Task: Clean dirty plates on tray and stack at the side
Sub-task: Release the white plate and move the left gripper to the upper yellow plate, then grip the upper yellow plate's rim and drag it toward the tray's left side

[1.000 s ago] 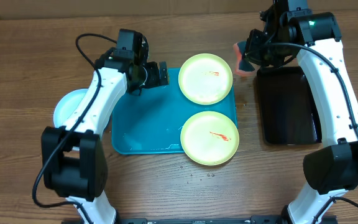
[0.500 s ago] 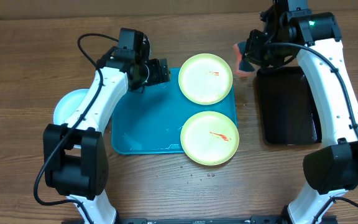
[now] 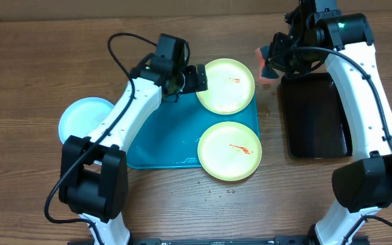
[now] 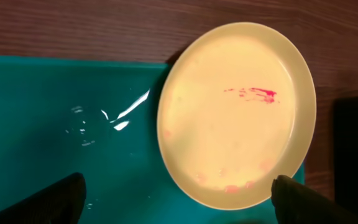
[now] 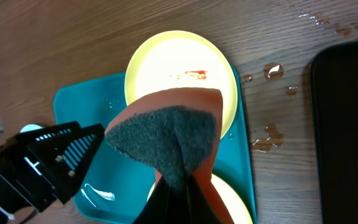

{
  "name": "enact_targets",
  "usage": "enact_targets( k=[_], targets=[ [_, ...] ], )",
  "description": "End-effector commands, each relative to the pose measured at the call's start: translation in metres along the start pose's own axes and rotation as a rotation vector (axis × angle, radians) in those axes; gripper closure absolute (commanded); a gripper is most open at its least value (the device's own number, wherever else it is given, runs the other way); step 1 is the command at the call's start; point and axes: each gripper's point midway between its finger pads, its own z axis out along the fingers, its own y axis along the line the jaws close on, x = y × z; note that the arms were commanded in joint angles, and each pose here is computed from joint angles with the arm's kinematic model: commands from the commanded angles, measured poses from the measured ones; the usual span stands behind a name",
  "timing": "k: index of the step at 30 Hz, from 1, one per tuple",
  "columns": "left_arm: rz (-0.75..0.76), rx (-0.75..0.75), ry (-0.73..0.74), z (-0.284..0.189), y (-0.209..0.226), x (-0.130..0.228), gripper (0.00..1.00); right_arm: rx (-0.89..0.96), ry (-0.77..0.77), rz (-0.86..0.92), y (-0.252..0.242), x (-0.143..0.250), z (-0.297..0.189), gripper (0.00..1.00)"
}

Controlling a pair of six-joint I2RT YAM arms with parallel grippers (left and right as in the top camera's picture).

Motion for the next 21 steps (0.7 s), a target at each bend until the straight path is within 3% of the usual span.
enact_targets(
  k=[1, 11, 17, 21],
  targets=[
    [-0.08, -0.02, -0.009, 0.005, 0.004, -0.005, 0.06, 0.001, -0.021, -0.001, -0.001, -0.005, -0.004, 0.96],
    [-0.065, 0.003, 0.087, 0.058, -0.008, 0.027, 0.18, 0.002, -0.019, 0.0, -0.001, -0.004, -0.004, 0.96],
    [-0.059, -0.019, 0.134, 0.071, -0.006, 0.044, 0.35, 0.005, -0.011, 0.003, -0.002, -0.002, -0.004, 0.96],
    [-0.063, -0.062, 0.158, 0.073, 0.004, 0.051, 0.39, 0.007, -0.007, 0.004, -0.002, -0.001, -0.004, 0.96]
  ],
)
